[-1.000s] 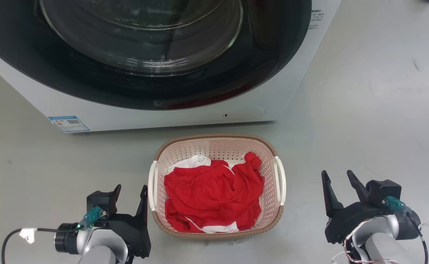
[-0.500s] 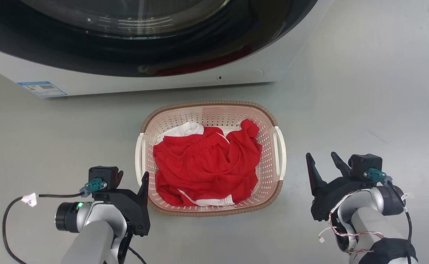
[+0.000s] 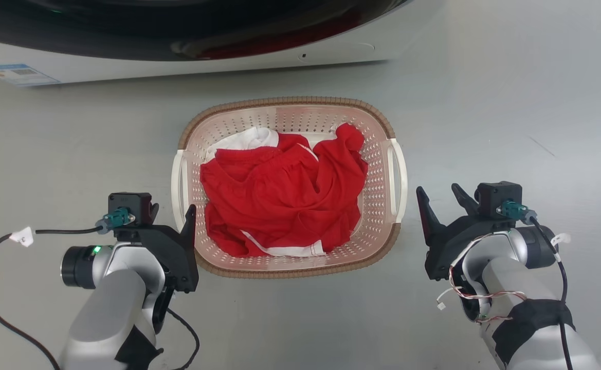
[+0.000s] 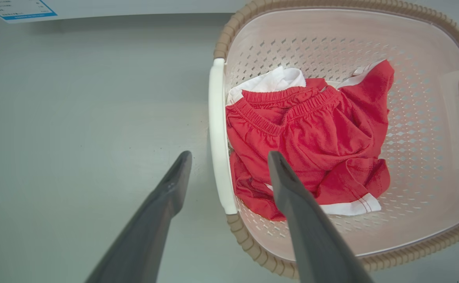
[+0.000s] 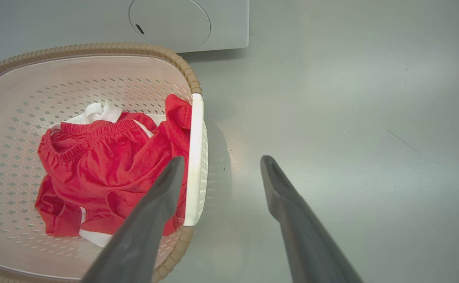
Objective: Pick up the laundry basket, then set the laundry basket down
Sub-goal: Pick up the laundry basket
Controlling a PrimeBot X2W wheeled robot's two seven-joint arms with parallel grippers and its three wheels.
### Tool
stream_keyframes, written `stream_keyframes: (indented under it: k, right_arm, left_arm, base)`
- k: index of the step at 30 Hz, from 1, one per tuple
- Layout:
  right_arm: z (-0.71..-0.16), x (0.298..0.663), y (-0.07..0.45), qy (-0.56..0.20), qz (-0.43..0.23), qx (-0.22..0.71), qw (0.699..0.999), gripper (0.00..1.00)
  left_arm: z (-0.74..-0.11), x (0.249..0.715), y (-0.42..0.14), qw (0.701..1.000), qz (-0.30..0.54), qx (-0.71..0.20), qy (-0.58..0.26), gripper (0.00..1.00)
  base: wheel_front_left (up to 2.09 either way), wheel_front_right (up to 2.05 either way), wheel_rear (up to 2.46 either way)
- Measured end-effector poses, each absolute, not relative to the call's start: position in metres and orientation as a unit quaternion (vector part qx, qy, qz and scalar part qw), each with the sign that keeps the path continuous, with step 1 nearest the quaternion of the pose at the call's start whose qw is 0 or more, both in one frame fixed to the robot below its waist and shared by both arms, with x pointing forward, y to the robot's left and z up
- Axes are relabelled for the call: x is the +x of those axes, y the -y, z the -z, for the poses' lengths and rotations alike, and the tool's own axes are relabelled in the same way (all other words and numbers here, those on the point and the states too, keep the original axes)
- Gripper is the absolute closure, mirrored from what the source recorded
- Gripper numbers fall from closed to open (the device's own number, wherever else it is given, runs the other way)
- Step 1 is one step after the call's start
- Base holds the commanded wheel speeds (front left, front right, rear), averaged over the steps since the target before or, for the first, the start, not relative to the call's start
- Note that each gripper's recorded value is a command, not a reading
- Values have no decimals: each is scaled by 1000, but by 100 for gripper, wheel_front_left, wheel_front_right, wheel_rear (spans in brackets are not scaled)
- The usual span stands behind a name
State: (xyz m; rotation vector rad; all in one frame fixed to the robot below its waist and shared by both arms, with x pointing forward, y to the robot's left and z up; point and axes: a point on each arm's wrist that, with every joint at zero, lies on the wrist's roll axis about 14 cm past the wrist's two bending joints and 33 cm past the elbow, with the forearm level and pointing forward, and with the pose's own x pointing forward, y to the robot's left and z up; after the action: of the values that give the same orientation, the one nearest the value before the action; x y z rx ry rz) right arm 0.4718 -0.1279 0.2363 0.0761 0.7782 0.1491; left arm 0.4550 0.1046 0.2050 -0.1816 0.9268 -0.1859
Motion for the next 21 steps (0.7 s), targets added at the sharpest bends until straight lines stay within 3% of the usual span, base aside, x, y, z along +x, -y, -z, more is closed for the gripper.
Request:
stream_keyframes:
  k: [21]
  right_arm:
    - [-177, 490, 113, -416, -103, 24, 903, 0]
  left_arm:
    - [-148, 477, -106, 867, 91, -88, -482, 0]
  base:
    - [0, 0, 0]
